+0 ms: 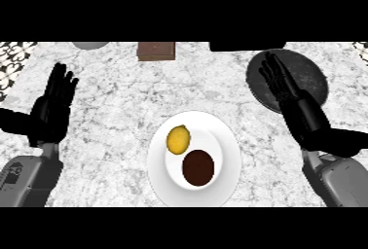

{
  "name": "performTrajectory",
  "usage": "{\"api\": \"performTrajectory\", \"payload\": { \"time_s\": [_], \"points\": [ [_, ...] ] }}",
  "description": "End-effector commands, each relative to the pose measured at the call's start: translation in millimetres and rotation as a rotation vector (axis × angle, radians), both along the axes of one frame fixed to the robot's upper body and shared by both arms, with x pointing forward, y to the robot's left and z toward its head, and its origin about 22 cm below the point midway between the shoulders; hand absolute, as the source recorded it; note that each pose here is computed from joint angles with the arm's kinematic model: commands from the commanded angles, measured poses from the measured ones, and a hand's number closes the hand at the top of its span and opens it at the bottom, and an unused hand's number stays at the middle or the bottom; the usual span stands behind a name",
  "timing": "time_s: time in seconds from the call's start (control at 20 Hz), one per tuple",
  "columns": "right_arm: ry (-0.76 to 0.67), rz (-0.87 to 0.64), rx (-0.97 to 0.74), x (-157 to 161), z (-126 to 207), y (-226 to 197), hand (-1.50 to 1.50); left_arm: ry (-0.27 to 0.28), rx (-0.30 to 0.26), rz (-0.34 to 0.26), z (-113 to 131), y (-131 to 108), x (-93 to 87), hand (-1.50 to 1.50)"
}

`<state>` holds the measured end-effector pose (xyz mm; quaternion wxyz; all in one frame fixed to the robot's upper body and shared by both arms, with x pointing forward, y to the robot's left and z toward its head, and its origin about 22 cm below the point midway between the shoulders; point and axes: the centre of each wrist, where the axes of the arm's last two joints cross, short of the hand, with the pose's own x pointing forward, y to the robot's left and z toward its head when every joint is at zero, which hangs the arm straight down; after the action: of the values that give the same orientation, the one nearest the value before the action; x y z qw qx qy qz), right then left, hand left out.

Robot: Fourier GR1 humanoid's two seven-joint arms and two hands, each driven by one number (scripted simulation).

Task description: Pick the cupcake from the plate and place it in the pan

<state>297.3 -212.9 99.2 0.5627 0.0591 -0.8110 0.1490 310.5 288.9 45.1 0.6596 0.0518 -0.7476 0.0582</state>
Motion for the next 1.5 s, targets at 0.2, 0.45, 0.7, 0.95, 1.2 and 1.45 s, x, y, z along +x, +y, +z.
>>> {"api": "performTrajectory", "payload": {
  "time_s": [0.2,0.45,0.7,0.95,1.2,1.45],
  "points": [
    [-0.007,0.561,0.148,16,32,71,1.50,0.076,0.069,-0.070,2,-8,-0.2,0.00],
    [-0.153,0.441,-0.187,14,-5,-7,1.50,0.170,0.029,-0.071,2,-11,-20.2,0.00],
    [-0.167,0.403,-0.372,27,-21,-59,-1.50,0.180,0.029,-0.073,6,-20,-26.0,0.00],
    [-0.295,0.490,-0.540,51,27,-51,-1.50,0.184,0.025,-0.082,25,-9,-18.9,0.00],
    [-0.334,0.569,-0.654,46,59,2,-1.50,0.196,0.041,-0.067,17,-17,-35.8,0.00],
    [-0.375,0.582,-0.909,56,83,38,-1.50,0.194,0.037,-0.075,16,-15,-28.5,0.00]
  ]
}}
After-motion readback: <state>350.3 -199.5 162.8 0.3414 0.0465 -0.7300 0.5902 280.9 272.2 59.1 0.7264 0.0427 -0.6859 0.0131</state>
